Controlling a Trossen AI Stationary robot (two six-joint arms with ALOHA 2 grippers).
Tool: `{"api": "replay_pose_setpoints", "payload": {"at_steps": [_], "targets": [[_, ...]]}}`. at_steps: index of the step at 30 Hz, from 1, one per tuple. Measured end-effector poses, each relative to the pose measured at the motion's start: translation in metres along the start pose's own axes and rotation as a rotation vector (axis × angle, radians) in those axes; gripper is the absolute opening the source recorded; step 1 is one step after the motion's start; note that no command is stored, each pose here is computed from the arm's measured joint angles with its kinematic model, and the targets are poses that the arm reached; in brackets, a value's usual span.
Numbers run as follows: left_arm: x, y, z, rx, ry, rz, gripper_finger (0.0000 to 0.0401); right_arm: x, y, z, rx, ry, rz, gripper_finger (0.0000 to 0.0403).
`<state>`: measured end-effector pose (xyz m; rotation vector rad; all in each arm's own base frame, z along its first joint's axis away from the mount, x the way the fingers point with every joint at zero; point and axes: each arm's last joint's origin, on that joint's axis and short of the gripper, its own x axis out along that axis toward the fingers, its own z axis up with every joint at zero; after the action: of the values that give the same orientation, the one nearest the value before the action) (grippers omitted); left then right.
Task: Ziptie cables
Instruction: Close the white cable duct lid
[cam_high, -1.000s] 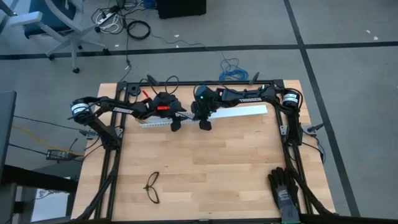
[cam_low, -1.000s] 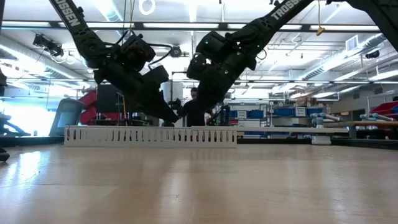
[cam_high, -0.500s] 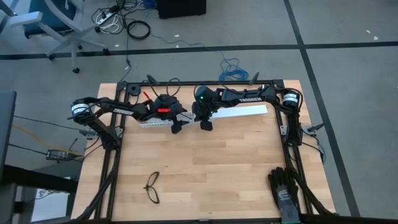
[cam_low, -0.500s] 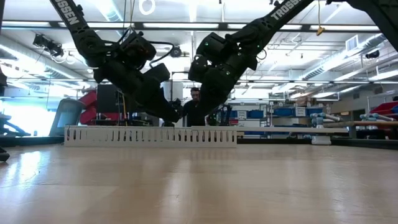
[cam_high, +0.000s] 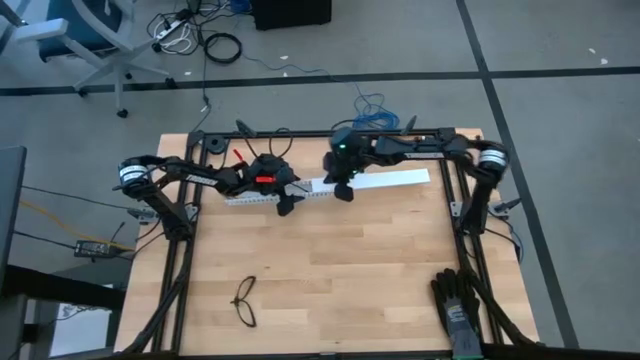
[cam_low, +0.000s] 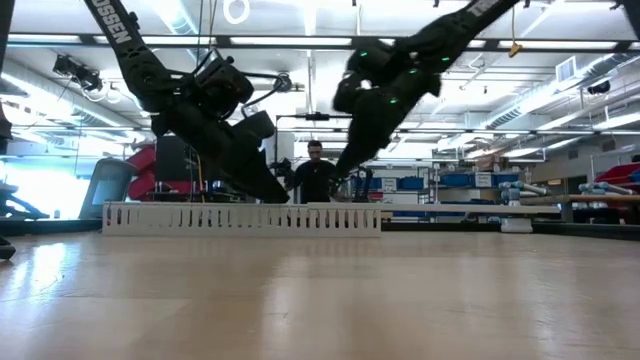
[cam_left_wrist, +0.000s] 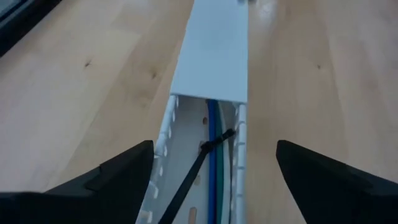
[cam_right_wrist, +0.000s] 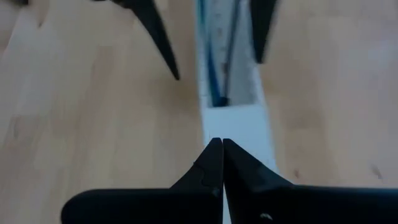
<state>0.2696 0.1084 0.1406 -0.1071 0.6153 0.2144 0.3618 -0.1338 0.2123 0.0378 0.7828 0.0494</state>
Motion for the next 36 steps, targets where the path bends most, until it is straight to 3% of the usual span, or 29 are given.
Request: {"api": "replay_pose_setpoints", "payload": {"at_steps": [5,12,19,26,36], "targets": [[0.0,-0.003,0.004,0.016,-0.041,-0.007,0.0351,-0.025,0.007,-0.027,0.083,-0.155,-0.107,0.0],[0.003,-0.003,0.002,0.044,-0.036,-0.005,0.0351,-0.027,0.019,-0.049,0.108,-0.376,-0.186,0.0],[0.012,-0.001,-0.002,0.068,-0.014,0.034,0.0351,0.003,0.011,-0.051,0.114,-0.315,-0.146,0.0],[0.016,-0.001,-0.007,0.067,-0.002,0.041,0.0349,0.007,0.011,-0.051,0.118,-0.309,-0.131,0.0],[0.017,0.0,-0.007,0.072,-0.012,0.042,0.0296,0.022,0.011,-0.064,0.139,-0.23,-0.11,0.0]]}}
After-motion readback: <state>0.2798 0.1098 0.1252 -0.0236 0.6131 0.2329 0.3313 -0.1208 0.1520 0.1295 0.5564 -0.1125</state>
